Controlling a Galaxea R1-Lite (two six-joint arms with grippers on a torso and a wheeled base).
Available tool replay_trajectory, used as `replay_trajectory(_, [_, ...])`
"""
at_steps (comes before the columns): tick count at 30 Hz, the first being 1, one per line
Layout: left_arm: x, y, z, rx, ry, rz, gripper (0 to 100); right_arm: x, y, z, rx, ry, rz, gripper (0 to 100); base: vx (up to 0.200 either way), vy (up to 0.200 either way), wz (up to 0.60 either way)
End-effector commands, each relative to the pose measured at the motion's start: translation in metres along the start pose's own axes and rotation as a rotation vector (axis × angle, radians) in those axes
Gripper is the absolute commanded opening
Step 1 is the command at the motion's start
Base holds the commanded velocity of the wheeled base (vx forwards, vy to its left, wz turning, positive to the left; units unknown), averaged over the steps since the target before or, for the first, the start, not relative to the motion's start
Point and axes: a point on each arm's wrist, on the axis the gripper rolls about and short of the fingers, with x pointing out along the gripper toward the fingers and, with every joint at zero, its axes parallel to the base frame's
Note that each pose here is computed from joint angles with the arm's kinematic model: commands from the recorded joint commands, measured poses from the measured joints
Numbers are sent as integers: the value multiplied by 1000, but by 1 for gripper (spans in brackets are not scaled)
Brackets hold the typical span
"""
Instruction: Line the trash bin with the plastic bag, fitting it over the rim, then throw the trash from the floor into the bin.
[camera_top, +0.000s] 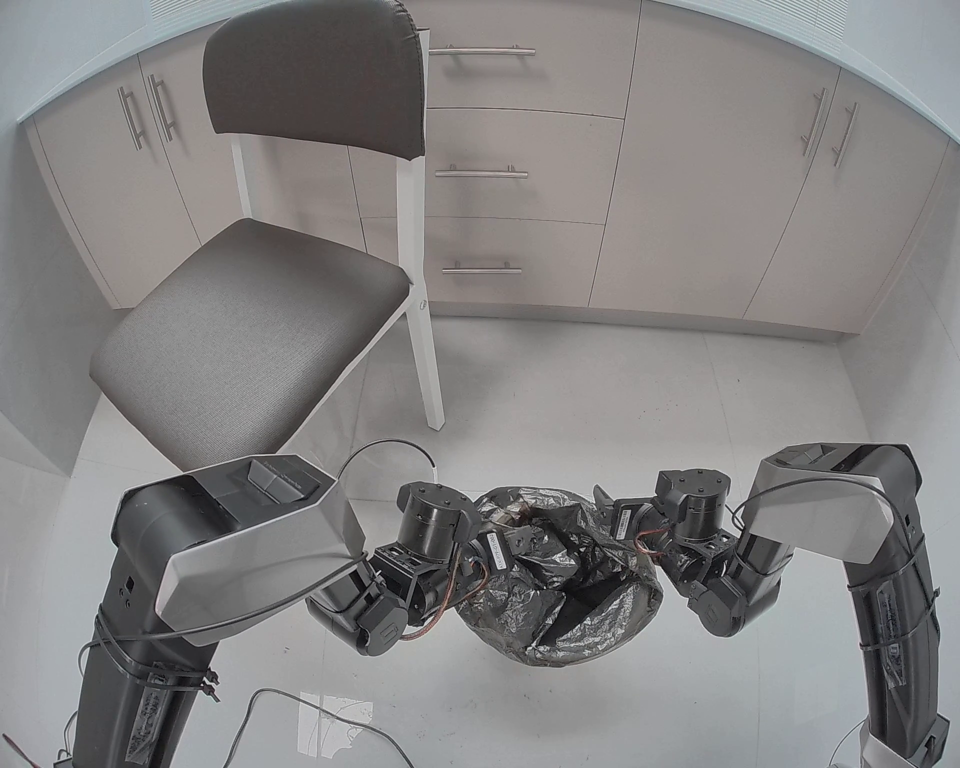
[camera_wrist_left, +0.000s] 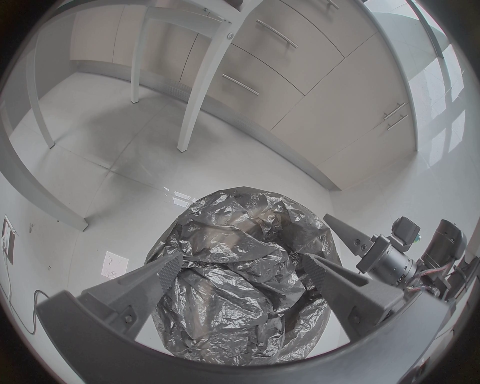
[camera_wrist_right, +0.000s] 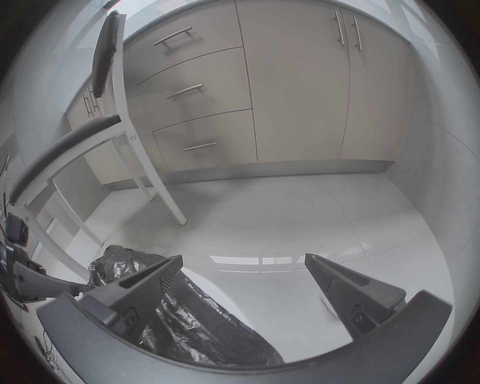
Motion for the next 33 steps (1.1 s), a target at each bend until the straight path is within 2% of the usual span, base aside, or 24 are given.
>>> replay_trajectory(1, [0,0,0,0,0,0,100,-10,4,6,-4,4,14,100,0,0,0])
replay_trajectory(4, [0,0,0,0,0,0,100,-27,12,11,-15,28,69,100,0,0,0])
replay_trajectory(8, [0,0,0,0,1,1,100,-47,16,9,-34,95,211,100,0,0,0])
replay_trajectory(10, [0,0,0,0,1,1,100,-49,15,5,-45,120,235,100,0,0,0])
replay_trajectory(25, [0,0,-1,0,4,3,100,-24,6,-32,-60,171,190,100,0,0,0])
replay_trajectory(33, [0,0,0,0,3,2,100,-14,-2,-25,-47,131,140,100,0,0,0])
